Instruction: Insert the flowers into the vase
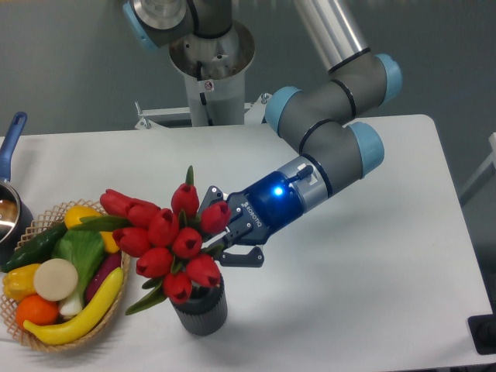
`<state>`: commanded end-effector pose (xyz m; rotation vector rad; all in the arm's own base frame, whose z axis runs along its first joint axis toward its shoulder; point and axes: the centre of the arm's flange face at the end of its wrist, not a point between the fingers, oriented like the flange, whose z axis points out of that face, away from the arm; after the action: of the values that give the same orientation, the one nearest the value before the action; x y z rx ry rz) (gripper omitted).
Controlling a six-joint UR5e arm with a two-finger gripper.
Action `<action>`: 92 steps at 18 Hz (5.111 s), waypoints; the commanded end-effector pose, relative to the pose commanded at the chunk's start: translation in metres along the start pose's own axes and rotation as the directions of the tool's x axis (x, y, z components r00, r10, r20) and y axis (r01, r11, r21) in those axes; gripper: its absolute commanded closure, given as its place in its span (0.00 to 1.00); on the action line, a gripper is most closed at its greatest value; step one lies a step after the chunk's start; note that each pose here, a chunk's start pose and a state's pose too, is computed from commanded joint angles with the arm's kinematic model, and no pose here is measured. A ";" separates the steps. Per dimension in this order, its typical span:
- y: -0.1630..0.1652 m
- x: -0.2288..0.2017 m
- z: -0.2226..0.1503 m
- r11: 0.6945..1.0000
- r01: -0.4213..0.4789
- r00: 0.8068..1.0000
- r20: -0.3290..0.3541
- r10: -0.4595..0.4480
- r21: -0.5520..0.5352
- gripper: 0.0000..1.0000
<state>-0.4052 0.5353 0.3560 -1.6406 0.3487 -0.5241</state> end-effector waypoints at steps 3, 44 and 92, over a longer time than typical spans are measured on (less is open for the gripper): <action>0.012 -0.004 0.001 1.000 0.018 1.000 0.005 -0.018 -0.019 0.79; 0.107 -0.001 0.010 0.997 -0.005 1.000 -0.003 0.004 -0.076 0.33; -0.085 0.067 -0.239 0.298 -0.198 0.803 0.020 0.595 -0.934 0.00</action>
<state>-0.4807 0.3102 0.4681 -2.5396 0.8546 0.5489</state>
